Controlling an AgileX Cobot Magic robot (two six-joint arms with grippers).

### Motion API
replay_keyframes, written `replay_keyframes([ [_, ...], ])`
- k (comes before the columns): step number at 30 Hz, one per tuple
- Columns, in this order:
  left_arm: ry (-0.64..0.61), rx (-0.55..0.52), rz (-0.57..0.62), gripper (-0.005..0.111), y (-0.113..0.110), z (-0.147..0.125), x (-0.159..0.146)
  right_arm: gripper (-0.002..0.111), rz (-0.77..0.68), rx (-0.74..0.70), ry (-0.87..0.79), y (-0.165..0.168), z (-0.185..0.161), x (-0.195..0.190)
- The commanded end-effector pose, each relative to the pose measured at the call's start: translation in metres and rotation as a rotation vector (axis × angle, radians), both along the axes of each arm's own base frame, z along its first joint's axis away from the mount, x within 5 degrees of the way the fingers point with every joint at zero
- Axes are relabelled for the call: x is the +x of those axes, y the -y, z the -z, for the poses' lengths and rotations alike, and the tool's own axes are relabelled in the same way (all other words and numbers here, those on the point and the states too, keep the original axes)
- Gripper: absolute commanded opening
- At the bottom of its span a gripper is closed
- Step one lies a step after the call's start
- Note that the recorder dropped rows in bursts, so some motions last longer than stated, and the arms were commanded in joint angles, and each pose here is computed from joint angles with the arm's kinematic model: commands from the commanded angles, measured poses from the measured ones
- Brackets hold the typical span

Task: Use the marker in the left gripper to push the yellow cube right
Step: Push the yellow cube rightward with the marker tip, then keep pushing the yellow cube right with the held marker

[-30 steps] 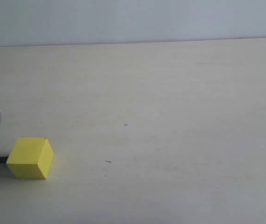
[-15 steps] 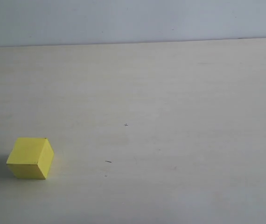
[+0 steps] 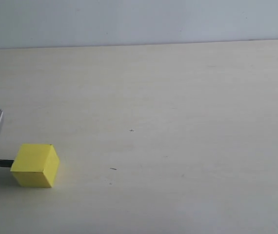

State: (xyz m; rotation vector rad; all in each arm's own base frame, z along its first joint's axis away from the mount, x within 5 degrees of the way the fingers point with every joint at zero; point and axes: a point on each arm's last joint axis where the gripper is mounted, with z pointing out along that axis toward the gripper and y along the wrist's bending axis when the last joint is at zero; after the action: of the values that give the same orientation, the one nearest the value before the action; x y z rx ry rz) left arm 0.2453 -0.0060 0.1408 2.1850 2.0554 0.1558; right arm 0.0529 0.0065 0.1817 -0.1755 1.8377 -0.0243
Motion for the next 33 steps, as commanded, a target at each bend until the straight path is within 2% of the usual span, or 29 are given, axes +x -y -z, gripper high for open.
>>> replay_keyframes([
  [1,-0.004,-0.009,-0.02,0.0,0.022,0.0,-0.002,0.0,0.0,0.0,0.011,0.0,0.0,0.0],
  [2,-0.002,0.011,-0.042,0.0,0.019,0.0,-0.002,0.0,0.0,0.0,0.011,0.0,0.0,0.0],
  [3,-0.017,0.091,-0.094,0.0,0.005,0.0,-0.003,0.0,0.0,0.0,0.011,0.0,0.0,0.0],
  [5,-0.072,0.198,-0.117,0.0,-0.012,-0.005,-0.01,0.0,0.0,0.0,0.011,0.0,0.0,0.0],
  [11,-0.015,0.174,-0.162,0.0,-0.015,-0.024,-0.015,0.0,0.0,0.0,0.011,0.0,0.0,0.0],
  [13,-0.028,0.143,-0.144,0.0,-0.011,-0.023,-0.016,0.0,0.0,0.0,0.011,0.0,0.0,0.0],
  [15,-0.051,0.064,-0.123,0.0,-0.003,-0.021,-0.017,0.0,0.0,0.0,0.011,0.0,0.0,0.0],
  [17,-0.071,0.059,-0.072,0.0,0.012,-0.015,-0.016,0.0,0.0,0.0,0.011,0.0,0.0,0.0],
  [21,-0.04,0.047,0.072,0.0,0.057,-0.008,-0.017,0.0,0.0,0.0,0.011,0.0,0.0,0.0],
  [24,0.034,0.013,0.07,0.0,0.077,-0.008,-0.016,0.0,0.0,0.0,0.011,0.0,0.0,0.0],
  [26,0.048,0.036,0.046,0.0,0.073,-0.008,-0.014,0.0,0.0,0.0,0.011,0.0,0.0,0.0],
  [29,0.006,0.105,0.009,0.0,0.06,-0.007,-0.015,0.0,0.0,0.0,0.011,0.0,0.0,0.0],
  [33,-0.009,0.113,-0.031,0.0,0.053,-0.008,-0.015,0.0,0.0,0.0,0.011,0.0,0.0,0.0],
])
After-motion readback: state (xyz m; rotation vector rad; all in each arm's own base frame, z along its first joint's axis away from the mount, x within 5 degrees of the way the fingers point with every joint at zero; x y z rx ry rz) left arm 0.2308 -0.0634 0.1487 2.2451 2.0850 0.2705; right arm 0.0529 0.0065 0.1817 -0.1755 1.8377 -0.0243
